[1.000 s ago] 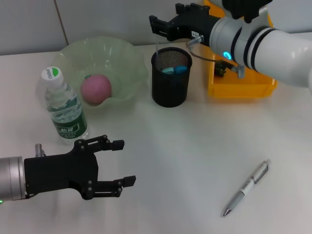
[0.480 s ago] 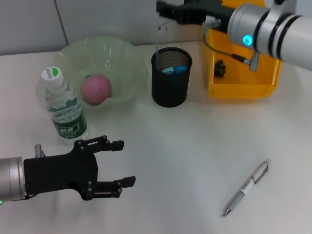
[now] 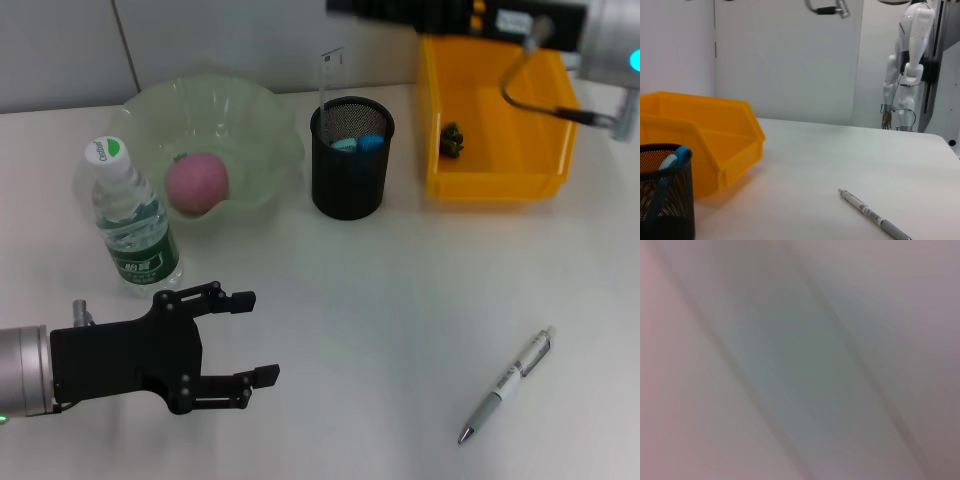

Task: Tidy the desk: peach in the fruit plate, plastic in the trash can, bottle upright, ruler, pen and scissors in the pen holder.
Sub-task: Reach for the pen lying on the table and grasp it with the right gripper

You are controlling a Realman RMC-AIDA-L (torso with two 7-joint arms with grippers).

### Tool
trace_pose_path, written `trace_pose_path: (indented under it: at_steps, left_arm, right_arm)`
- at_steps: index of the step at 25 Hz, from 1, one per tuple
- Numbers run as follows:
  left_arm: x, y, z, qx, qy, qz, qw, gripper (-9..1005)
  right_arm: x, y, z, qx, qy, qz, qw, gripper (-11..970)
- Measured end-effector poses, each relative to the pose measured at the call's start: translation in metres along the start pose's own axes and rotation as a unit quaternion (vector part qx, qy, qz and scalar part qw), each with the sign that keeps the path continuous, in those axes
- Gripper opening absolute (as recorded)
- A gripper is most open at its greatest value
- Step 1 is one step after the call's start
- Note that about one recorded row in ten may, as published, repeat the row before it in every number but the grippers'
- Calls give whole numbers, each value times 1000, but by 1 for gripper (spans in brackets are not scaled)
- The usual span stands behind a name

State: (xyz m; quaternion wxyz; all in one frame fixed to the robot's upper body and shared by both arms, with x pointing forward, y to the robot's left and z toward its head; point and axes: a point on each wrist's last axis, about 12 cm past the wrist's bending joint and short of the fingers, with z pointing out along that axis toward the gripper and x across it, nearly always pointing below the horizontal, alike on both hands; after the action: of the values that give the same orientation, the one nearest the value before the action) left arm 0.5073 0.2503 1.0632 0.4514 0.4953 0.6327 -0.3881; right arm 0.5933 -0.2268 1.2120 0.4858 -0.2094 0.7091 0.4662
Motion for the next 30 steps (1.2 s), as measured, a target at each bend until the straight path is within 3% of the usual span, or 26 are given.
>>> trace_pose_path:
  at_steps: [1,3,5,8,9,11,12,13,14,20,21,22,26,30]
  left_arm:
    - [0,-1,1,0,-1,-1,1000,846]
    - [1,-1,1,1,-1,-2,1000,847]
    - [1,-2,1,1,-1,-3,1000,847]
    - [4,-6,3,1,-5,-6,1000,847]
    - [4,-7,3,1,-6,-7,1000,847]
    - [5,-10,5,2,-10,-9,1000,847]
    - [5,-10,5,2,-10,-9,1000,847]
    - [6,-10,5,2,-11,-11,1000,847]
    - [6,-11,4,2,-13,-13,1000,847]
    - [6,-13,6,-10,-24,-19,999,847]
    - [7,-13,6,-16,-22,-21,999,847]
    - [7,-13,6,-16,-22,-21,999,847]
    - [10,-12,8,-24,-14,-26,999,847]
    - [10,-14,9,-21,-16,-25,999,847]
  right_arm:
    - [1,0,-13,-46,47,-12,998,767]
    - [2,-2,-24,-82,105,-20,991,767]
    - [3,-3,-29,-94,133,-25,986,767]
    - [6,-3,-41,-126,243,-57,960,766]
    - [6,-3,-41,-126,243,-57,960,766]
    - [8,-1,-43,-135,323,-92,932,766]
    - [8,-1,-43,-135,323,-92,932,766]
    - [10,2,-41,-137,368,-111,913,766]
    - [10,2,-41,-137,368,-111,913,766]
    - [13,9,-31,-125,481,-173,850,765]
    - [13,10,-27,-119,508,-197,830,765]
    - [13,10,-27,-119,508,-197,830,765]
    - [16,11,-17,-119,551,-240,790,764]
    - [22,12,-10,-124,568,-260,771,764]
